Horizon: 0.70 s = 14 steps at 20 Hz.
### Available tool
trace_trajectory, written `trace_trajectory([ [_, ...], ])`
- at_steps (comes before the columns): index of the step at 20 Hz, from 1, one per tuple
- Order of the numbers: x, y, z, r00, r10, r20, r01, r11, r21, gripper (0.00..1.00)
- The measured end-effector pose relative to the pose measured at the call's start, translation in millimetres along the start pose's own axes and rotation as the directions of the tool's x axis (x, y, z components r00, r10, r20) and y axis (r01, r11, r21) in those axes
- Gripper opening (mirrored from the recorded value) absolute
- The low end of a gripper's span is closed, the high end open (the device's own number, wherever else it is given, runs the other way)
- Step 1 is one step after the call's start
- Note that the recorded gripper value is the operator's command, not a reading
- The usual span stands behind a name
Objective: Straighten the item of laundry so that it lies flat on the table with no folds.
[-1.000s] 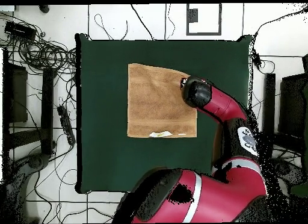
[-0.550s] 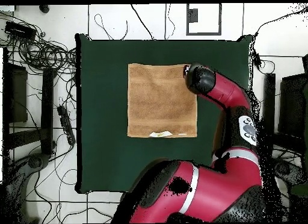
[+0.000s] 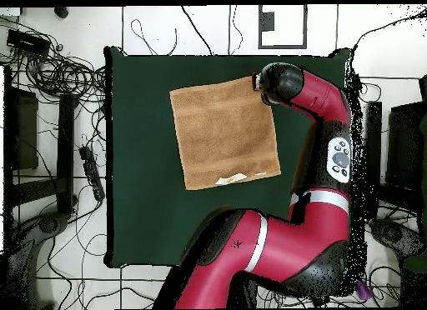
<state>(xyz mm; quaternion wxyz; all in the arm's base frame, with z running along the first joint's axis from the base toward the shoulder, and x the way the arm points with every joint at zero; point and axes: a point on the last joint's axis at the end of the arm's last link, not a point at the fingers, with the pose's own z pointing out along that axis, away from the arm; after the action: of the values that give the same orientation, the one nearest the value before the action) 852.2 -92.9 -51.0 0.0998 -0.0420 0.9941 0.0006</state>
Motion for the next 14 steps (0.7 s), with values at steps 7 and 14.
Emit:
trace_trajectory([
  [7,-18.1,5.7,3.8,0.999,-0.035,-0.005,0.034,0.999,-0.029,0.0],
  [14,-26.6,0.0,2.1,0.999,-0.047,0.003,0.047,0.999,-0.021,1.0],
])
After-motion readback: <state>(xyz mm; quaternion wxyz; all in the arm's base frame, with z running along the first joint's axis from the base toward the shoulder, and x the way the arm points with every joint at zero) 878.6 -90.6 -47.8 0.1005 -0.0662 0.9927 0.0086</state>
